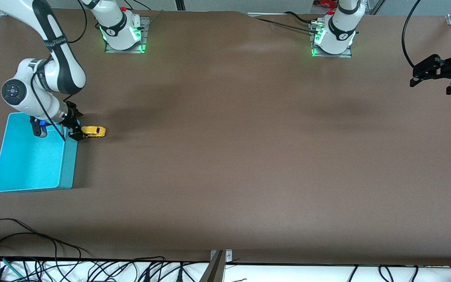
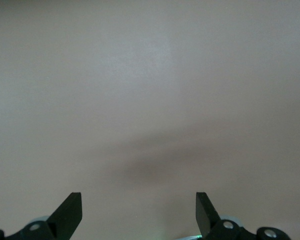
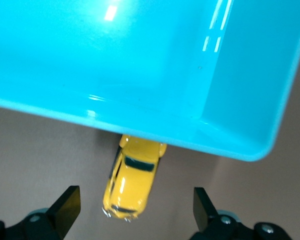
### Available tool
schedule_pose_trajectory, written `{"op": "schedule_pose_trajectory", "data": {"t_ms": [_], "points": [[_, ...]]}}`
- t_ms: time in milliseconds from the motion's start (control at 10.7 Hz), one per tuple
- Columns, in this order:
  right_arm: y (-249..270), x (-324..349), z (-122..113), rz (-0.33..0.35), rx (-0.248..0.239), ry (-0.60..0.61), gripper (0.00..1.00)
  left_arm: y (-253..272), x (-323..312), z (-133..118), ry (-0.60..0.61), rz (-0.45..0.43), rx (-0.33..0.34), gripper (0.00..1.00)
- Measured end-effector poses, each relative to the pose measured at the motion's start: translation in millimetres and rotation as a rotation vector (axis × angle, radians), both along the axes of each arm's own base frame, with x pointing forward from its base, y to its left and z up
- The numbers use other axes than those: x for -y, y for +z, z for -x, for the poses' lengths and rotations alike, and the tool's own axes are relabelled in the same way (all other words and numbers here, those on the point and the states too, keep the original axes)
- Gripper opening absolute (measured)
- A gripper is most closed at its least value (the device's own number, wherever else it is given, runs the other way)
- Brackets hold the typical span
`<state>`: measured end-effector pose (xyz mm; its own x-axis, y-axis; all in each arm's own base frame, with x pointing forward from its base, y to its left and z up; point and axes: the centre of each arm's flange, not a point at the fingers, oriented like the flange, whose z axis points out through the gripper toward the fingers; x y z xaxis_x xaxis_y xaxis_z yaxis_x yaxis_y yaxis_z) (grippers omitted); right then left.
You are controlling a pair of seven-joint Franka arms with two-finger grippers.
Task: Wind up and store yellow beetle car
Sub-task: 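Lower the right gripper onto the yellow car and close on it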
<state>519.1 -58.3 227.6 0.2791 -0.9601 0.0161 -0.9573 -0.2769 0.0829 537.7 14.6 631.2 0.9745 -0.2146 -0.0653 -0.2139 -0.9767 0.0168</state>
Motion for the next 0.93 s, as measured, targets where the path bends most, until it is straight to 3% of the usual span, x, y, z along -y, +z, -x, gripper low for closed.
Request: {"op": "schedule_pose_trajectory", "data": {"t_ms": [467,840,933], "points": [[-38,-2,0,0.009,0.015,-0.120,0.99,0,0,0,0.001,0.000,-0.001,1.00],[-40,-3,0,0.012,0.013,-0.169,0.46,0,0,0,0.001,0.000,-0.001,1.00],[-40,-3,0,0.012,0.013,-0.170,0.46,0,0,0,0.001,0.000,-0.001,1.00]]}}
